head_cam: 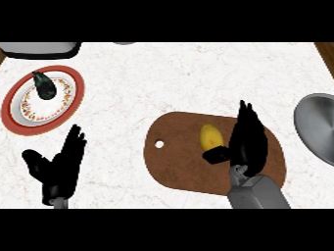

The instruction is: Pick the lemon from the cutting board and place it in the pan

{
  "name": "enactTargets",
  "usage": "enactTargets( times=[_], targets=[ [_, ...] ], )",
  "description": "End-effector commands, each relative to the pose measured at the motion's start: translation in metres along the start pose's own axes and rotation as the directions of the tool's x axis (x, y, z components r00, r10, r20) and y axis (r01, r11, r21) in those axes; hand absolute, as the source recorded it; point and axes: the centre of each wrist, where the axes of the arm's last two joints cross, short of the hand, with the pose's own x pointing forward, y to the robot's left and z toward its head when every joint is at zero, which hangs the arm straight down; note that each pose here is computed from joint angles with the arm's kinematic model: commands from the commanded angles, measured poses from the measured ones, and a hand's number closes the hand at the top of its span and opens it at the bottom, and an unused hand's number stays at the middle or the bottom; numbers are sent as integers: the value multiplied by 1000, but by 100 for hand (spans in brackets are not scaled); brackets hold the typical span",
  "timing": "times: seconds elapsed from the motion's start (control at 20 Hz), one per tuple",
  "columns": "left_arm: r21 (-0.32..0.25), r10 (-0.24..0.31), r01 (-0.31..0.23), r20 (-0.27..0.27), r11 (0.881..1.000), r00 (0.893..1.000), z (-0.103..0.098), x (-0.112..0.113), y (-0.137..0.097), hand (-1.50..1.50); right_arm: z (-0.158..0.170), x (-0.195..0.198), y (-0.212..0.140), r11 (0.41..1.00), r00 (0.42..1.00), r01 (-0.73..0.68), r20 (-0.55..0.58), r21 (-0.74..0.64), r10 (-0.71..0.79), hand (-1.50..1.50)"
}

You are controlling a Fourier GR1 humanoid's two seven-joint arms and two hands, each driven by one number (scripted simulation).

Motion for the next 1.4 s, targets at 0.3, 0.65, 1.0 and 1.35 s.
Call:
enactTargets(
  times=[0.3, 0.65, 1.0, 1.35],
  targets=[
    [-4, 9, -9, -22, 1000, 1000, -2, -6, 13, 0, -27, 50, -22, 950, 961, -208, -133, 233, 243, -150],
    [13, 18, -17, -19, 1000, 1000, 0, -9, 7, 0, -27, 43, -22, 899, 956, -202, -122, 388, 267, -150],
    [9, 6, -6, -28, 1000, 1000, 5, 0, 2, 0, -2, 38, -18, 929, 976, -156, -90, 336, 197, -150],
    [1, 14, -14, -22, 1000, 1000, 4, -2, 10, 0, -15, 25, 4, 948, 974, -167, -103, 270, 201, -150]
  ],
)
